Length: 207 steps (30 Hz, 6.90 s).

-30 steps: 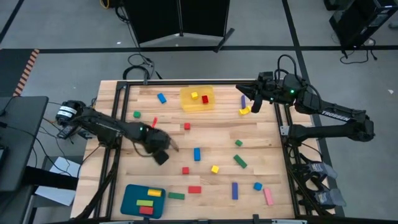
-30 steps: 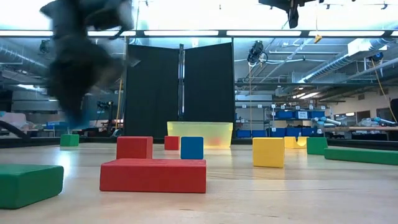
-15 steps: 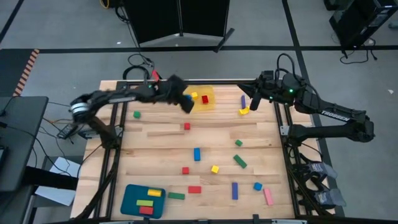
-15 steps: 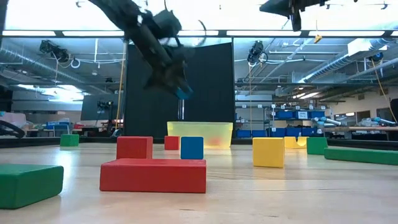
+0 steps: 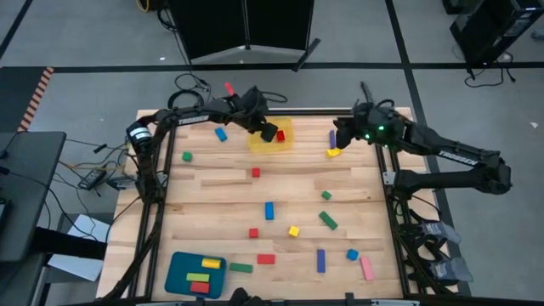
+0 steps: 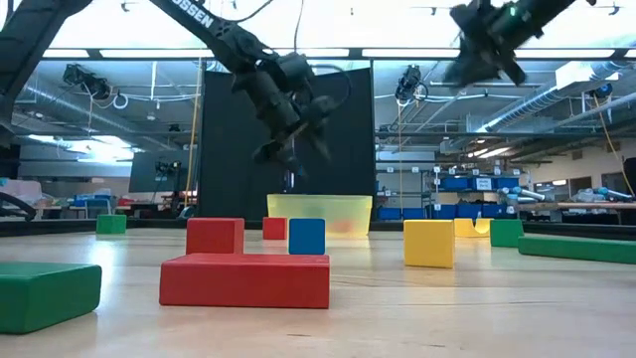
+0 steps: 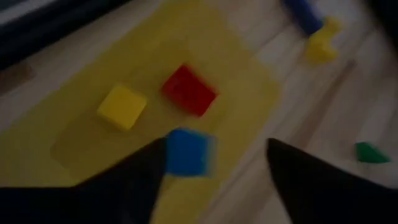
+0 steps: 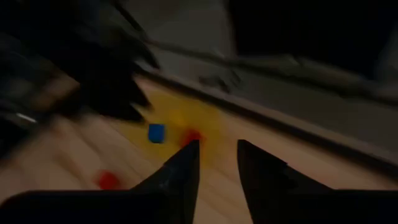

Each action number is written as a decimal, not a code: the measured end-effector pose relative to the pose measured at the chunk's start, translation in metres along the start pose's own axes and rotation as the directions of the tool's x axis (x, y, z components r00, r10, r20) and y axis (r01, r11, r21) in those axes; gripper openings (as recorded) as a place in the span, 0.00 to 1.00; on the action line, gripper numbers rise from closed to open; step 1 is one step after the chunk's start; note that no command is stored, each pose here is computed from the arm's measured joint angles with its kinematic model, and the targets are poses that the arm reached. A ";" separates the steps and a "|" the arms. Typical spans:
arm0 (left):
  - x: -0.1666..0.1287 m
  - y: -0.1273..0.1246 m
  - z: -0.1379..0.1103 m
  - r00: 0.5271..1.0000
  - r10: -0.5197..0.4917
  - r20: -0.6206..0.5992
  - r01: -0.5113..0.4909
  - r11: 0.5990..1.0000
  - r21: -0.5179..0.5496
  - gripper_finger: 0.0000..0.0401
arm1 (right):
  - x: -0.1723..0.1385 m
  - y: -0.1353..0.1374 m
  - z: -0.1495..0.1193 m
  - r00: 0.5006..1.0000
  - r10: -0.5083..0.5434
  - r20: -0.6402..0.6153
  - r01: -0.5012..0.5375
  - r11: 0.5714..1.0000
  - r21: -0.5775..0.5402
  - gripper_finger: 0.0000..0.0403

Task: Sort blocks by size
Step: Put the blue square block into the yellow bin, then put the violet rectangular block into the blue bin, then put the green square block into the yellow bin

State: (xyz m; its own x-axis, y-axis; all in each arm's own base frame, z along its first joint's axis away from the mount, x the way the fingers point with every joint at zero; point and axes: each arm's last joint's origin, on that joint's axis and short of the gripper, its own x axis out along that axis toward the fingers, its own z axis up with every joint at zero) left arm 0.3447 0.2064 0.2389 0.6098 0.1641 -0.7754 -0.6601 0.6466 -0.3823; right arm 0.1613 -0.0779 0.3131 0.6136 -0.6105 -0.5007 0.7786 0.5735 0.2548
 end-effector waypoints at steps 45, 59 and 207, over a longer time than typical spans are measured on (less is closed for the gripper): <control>-0.282 -0.037 -0.028 0.845 -0.284 0.454 0.176 0.948 0.265 0.72 | 0.189 -0.071 -0.080 0.691 -0.273 -0.669 0.376 0.927 0.009 0.23; -0.302 -0.034 -0.076 0.936 -0.077 0.344 0.043 0.993 0.106 0.72 | 0.149 -0.018 -0.035 0.909 0.026 -0.417 0.010 0.996 0.084 0.17; -0.084 0.171 -0.127 0.681 0.273 -0.680 -0.542 0.812 -0.217 0.87 | 0.016 0.102 -0.036 0.868 0.451 -0.206 -0.485 0.860 -0.159 0.48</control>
State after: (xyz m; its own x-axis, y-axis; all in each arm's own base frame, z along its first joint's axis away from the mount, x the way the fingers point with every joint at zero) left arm 0.1249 0.2090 0.1746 -0.0634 -0.2179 -0.9739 -0.9616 0.2745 0.0011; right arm 0.2458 -0.0094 0.3015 0.8571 -0.1585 -0.4902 0.3511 0.8760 0.3306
